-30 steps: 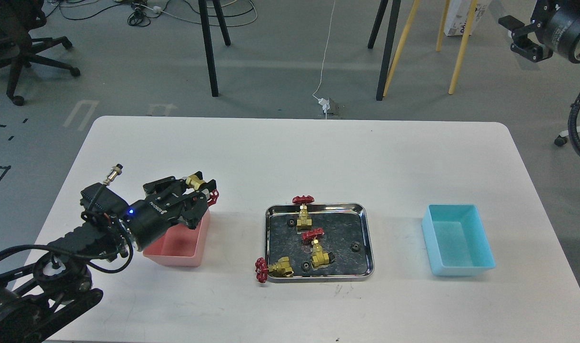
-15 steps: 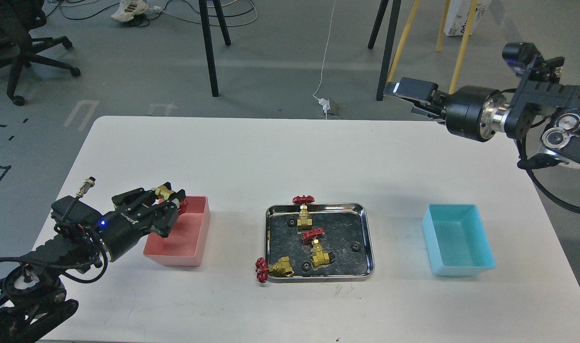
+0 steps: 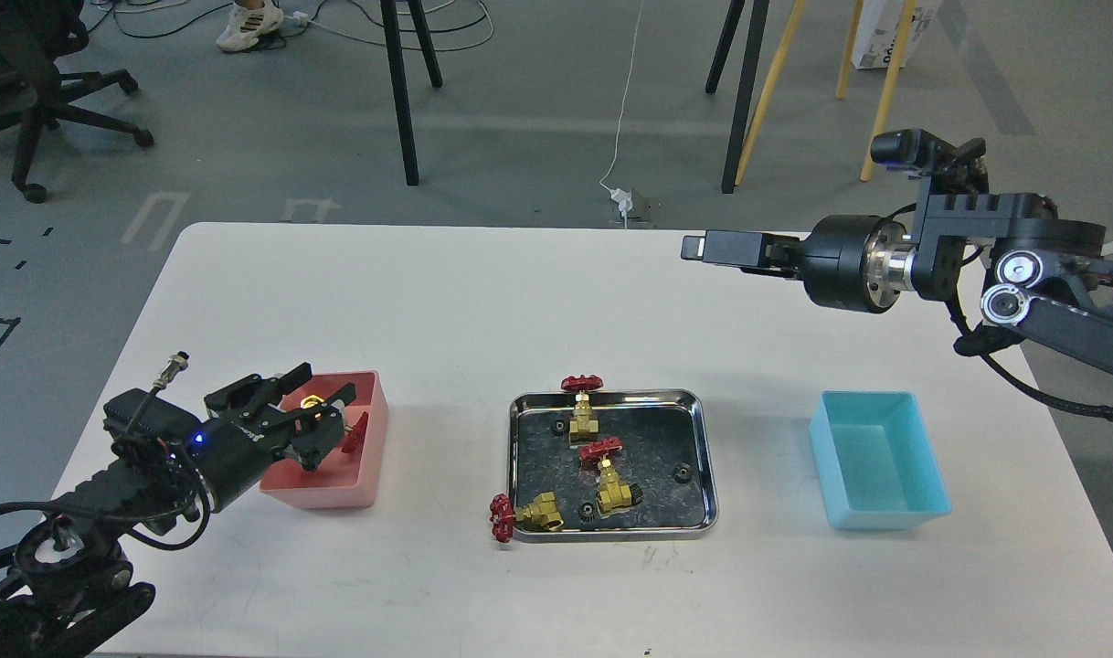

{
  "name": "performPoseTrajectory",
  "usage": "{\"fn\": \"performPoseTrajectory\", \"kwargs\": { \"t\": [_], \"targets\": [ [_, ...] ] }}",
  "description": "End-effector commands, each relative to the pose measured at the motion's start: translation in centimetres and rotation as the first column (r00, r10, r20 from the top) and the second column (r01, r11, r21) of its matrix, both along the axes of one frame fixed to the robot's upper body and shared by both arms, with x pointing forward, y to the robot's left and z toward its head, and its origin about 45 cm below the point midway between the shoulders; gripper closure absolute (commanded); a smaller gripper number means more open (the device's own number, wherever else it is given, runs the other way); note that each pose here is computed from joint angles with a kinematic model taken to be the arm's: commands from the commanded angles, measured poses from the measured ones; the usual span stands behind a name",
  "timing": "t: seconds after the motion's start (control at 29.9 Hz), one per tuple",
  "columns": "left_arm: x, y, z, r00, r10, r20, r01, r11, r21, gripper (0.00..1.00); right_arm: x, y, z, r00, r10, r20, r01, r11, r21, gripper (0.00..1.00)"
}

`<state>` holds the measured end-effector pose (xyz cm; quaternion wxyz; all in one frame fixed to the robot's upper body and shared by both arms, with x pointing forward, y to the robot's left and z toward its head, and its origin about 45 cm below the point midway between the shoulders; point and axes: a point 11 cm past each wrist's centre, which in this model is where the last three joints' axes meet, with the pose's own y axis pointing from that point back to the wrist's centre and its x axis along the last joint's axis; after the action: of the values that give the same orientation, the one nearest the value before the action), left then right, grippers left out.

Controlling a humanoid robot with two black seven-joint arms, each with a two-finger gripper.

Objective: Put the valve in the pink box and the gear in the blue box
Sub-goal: 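Withdraw the left arm and move the right gripper toward the tray, then lower the right gripper onto the tray and grasp a brass gear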

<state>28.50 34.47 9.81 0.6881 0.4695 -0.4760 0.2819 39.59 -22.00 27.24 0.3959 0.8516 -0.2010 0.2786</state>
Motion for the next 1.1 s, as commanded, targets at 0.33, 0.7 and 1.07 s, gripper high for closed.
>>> {"fn": "performPoseTrajectory", "kwargs": {
  "t": [0.33,0.7,1.07],
  "targets": [
    [9.2,2.3,10.0,0.949,0.315,-0.01,-0.287,0.85,-0.442,0.0,-3.3,2.0,-2.9,0.955,0.281,-0.09,-0.294,0.932,-0.213,0.02],
    [18.3,5.9,30.7,0.911,0.412,-0.001,-0.21,0.462,-0.862,0.0,-6.0,3.7,-7.4,0.777,0.591,-0.217,-0.61,0.623,-0.49,0.03],
    [20.1,8.5,43.2,0.846,0.517,0.132,-0.095,0.389,-0.916,0.0,-5.7,2.0,-13.0,0.639,0.681,-0.358,-0.712,0.348,-0.61,0.07]
  ]
}}
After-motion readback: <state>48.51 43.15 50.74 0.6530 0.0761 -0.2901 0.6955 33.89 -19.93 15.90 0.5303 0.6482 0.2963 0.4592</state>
